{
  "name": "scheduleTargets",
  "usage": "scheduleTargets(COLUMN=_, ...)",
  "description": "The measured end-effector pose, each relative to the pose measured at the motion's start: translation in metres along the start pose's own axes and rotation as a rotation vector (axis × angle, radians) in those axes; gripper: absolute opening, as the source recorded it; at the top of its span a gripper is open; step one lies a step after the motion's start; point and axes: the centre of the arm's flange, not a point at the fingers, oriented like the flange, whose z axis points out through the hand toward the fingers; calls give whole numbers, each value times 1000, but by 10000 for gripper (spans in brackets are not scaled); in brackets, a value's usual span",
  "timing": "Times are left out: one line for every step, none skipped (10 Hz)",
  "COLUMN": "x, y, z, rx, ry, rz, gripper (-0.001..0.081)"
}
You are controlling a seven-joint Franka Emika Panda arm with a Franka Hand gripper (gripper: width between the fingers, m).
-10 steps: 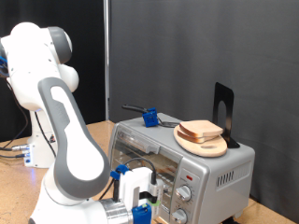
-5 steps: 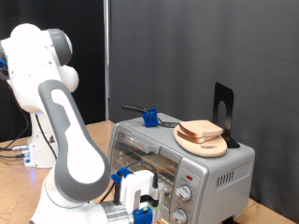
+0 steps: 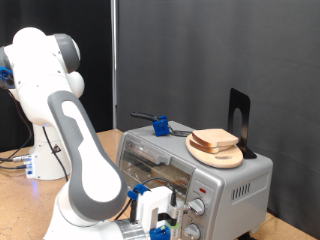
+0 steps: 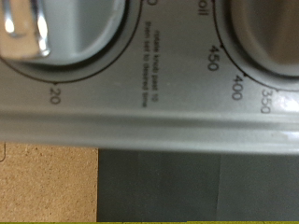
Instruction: Make a piece of toast with the oven
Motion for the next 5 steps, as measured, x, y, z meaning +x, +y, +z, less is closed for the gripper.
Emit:
scheduleTargets(x=0, y=0, z=1, rx=0, ry=0, rz=-1, gripper=682)
scheduleTargets(x=0, y=0, z=1, rx=1, ry=-1, rz=-1, gripper=682)
scheduleTargets(x=0, y=0, z=1, rx=1, ry=-1, rz=-2, gripper=682)
scheduleTargets(x=0, y=0, z=1, rx=2, ry=-1, rz=-2, gripper=682)
scheduleTargets(x=0, y=0, z=1, rx=2, ry=0, rz=-2, gripper=682)
